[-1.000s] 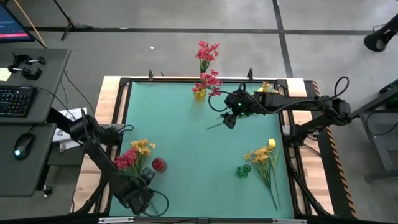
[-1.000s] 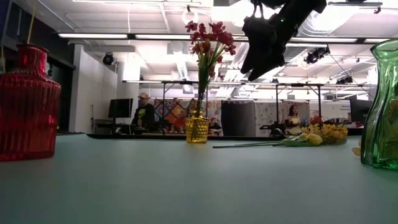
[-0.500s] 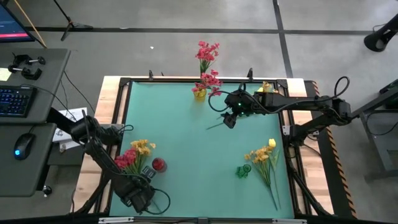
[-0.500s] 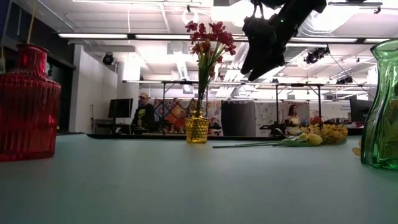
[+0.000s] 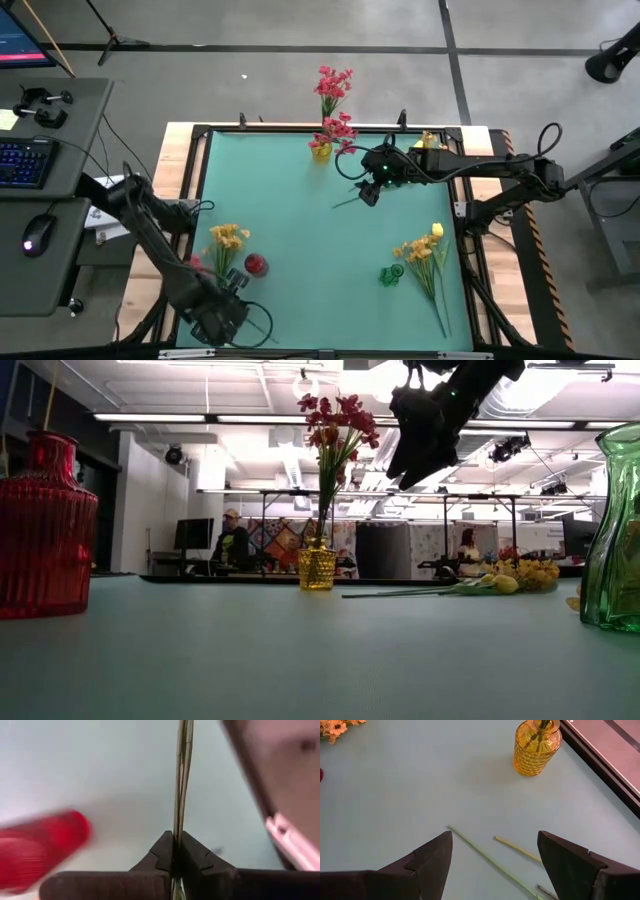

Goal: Sort flowers into vase by color
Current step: Put the red flowers into the yellow vase

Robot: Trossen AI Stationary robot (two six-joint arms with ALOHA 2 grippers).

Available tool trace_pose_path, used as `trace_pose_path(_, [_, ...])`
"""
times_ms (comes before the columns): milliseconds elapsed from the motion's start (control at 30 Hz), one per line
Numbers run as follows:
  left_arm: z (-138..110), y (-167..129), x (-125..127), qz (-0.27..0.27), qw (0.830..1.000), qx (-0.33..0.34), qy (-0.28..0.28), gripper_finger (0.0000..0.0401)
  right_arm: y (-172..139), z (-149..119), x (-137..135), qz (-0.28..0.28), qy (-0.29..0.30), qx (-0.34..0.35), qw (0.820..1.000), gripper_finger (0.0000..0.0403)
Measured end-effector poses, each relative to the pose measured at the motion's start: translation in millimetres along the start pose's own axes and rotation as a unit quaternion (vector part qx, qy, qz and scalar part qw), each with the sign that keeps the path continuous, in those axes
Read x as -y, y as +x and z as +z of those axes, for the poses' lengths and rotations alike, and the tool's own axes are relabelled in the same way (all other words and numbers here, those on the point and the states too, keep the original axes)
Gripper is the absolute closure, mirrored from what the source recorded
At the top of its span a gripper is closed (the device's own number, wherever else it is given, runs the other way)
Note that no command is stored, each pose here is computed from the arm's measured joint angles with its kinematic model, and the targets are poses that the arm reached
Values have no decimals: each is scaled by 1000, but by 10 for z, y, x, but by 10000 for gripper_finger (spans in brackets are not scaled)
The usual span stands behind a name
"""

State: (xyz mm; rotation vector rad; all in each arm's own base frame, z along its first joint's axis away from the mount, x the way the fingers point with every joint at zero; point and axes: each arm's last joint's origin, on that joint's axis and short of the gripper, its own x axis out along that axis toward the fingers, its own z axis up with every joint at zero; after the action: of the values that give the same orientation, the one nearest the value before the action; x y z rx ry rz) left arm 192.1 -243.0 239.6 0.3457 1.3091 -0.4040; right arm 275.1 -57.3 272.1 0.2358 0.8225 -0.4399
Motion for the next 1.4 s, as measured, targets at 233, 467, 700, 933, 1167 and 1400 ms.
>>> trace_pose_path(233, [2,-1030,-297,144,966,215,-10,400,0,20,-5,2,-6,10,1000,121])
trace_pose_path(467, [-334,-1790,-729,376,857,347,-59,400,-10,131,-33,19,-25,67,997,121])
trace_pose_path(700, [-596,-1939,-1179,397,804,392,-207,401,-59,295,-128,109,-46,148,982,121])
trace_pose_path(933, [-663,-1408,-1517,327,777,459,-281,401,-254,438,-486,220,-112,275,929,121])
trace_pose_path(1167, [-782,-1381,-1793,257,701,563,-354,401,-510,316,-981,91,-266,358,890,121])
trace_pose_path(1400, [-741,-1267,-2066,129,701,568,-411,401,-621,225,-1332,-155,-461,346,803,121])
